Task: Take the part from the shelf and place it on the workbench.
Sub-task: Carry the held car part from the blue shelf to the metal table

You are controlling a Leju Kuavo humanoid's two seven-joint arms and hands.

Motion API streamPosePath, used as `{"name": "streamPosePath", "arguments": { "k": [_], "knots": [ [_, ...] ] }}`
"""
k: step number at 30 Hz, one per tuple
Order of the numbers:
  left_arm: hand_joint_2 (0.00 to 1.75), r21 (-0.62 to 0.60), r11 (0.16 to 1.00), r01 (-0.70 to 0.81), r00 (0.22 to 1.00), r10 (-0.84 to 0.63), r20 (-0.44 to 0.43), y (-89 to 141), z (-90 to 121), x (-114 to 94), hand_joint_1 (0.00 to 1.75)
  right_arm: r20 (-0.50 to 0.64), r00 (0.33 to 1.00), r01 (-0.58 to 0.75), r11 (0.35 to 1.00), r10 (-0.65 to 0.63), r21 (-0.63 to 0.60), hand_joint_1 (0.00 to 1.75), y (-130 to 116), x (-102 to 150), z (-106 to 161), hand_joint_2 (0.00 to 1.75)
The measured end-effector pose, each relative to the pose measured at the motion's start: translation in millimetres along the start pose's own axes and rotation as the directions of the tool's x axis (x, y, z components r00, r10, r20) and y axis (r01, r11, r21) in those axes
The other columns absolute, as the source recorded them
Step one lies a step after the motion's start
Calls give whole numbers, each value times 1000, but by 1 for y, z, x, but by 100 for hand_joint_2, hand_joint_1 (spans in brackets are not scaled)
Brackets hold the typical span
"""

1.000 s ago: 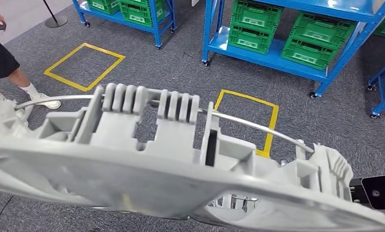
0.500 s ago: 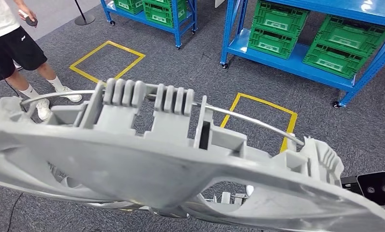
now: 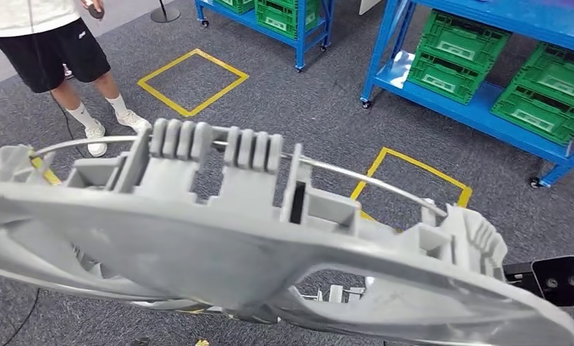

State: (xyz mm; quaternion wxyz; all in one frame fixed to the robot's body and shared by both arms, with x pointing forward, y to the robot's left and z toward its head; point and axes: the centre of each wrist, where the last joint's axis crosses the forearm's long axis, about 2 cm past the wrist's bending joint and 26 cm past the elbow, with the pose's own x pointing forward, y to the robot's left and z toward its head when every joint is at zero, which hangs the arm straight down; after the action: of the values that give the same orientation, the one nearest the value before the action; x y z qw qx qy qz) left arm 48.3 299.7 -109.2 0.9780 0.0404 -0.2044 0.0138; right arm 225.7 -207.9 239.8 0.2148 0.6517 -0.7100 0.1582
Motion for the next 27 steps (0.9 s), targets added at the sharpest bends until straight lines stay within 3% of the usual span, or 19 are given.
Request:
{"name": "streamPosePath", "arguments": {
  "k": [27],
  "knots": [
    [175,-7,1000,4,1000,-4,3,1,0,0,0,-2,1000,-3,1000,3,-1,175,0,-1,0,175]
  ]
}}
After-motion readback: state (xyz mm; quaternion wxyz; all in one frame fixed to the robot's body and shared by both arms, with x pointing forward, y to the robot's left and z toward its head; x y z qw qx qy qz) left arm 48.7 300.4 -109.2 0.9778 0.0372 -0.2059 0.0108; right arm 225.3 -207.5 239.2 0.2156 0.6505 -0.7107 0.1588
